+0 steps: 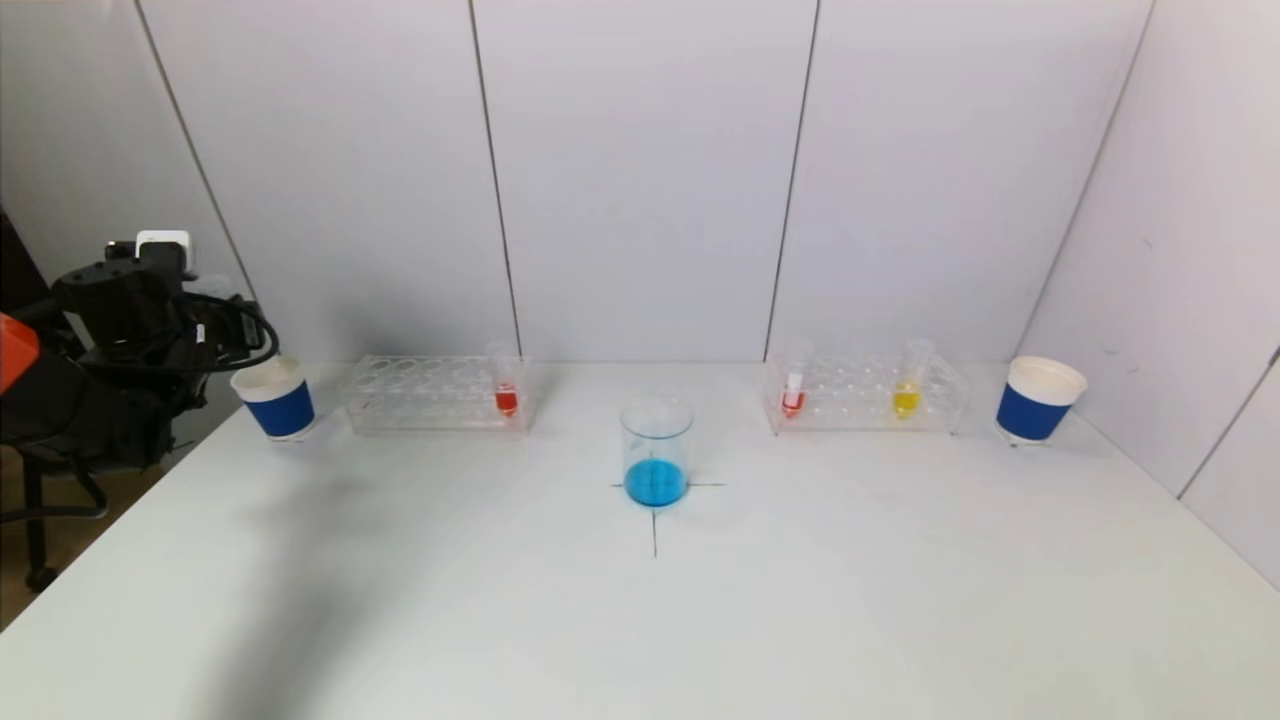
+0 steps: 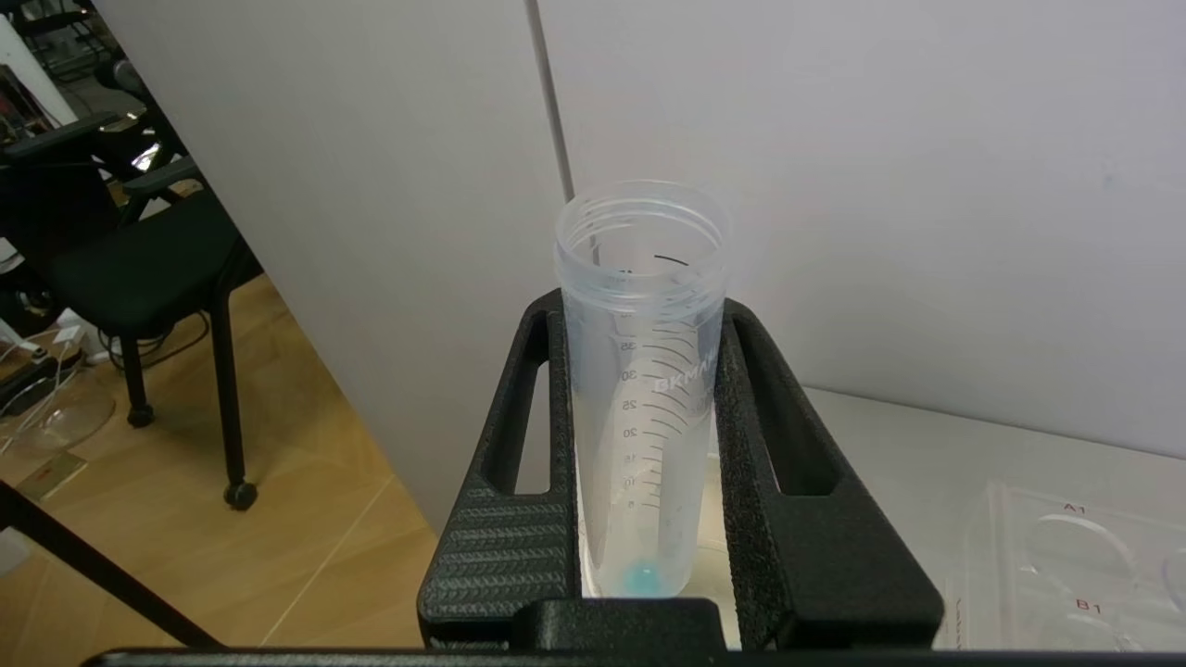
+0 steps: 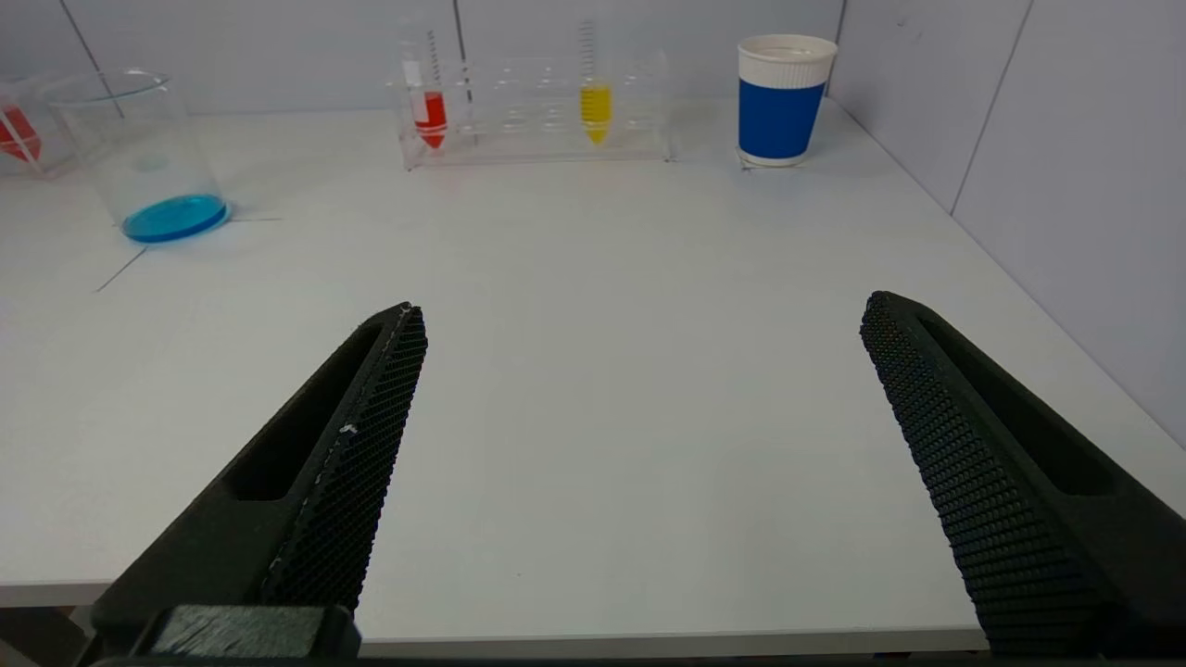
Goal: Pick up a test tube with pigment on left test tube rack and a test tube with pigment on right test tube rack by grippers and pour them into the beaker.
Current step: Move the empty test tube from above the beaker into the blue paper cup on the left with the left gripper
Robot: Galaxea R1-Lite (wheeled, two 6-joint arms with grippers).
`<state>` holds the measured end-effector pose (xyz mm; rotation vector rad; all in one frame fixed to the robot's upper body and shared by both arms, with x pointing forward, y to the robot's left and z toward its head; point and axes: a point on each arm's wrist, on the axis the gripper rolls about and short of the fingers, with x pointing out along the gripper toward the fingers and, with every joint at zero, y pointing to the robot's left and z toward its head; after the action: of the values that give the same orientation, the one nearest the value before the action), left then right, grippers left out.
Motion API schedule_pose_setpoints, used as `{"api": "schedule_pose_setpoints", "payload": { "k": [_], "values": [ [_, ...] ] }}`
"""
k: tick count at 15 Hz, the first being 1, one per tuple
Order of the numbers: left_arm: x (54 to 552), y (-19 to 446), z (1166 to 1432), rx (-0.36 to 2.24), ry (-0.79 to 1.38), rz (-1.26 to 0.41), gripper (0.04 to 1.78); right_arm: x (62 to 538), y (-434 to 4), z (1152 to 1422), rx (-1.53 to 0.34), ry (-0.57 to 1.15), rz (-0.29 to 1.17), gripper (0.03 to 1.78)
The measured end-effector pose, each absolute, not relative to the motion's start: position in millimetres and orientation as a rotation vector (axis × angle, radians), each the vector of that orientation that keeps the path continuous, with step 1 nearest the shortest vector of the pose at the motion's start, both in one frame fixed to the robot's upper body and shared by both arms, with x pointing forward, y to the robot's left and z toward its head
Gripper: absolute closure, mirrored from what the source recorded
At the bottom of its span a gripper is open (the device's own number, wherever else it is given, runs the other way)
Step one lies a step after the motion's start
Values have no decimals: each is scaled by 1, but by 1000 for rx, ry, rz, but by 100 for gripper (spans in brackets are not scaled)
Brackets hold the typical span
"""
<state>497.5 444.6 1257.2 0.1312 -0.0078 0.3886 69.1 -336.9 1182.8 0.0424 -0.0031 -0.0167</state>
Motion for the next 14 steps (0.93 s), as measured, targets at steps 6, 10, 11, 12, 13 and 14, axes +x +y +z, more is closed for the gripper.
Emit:
{"api": "schedule_pose_setpoints", "payload": {
  "k": [6,10,11,12,13,14],
  "values": [
    [507,440,1228,130,-11,372,137,69,-337,1183,42,-3,-16,10],
    [512,441,1209,128,18,369,137,69,-337,1183,42,-3,-17,10],
    [513,441,1206,128,19,370,137,69,-337,1183,42,-3,-16,10],
    [515,441,1203,128,18,370,137,69,-337,1183,42,-3,-16,10],
    [516,442,1199,128,21,369,137,69,-337,1183,42,-3,-17,10],
    [517,442,1195,128,28,369,137,69,-337,1183,42,-3,-16,10]
  ]
}}
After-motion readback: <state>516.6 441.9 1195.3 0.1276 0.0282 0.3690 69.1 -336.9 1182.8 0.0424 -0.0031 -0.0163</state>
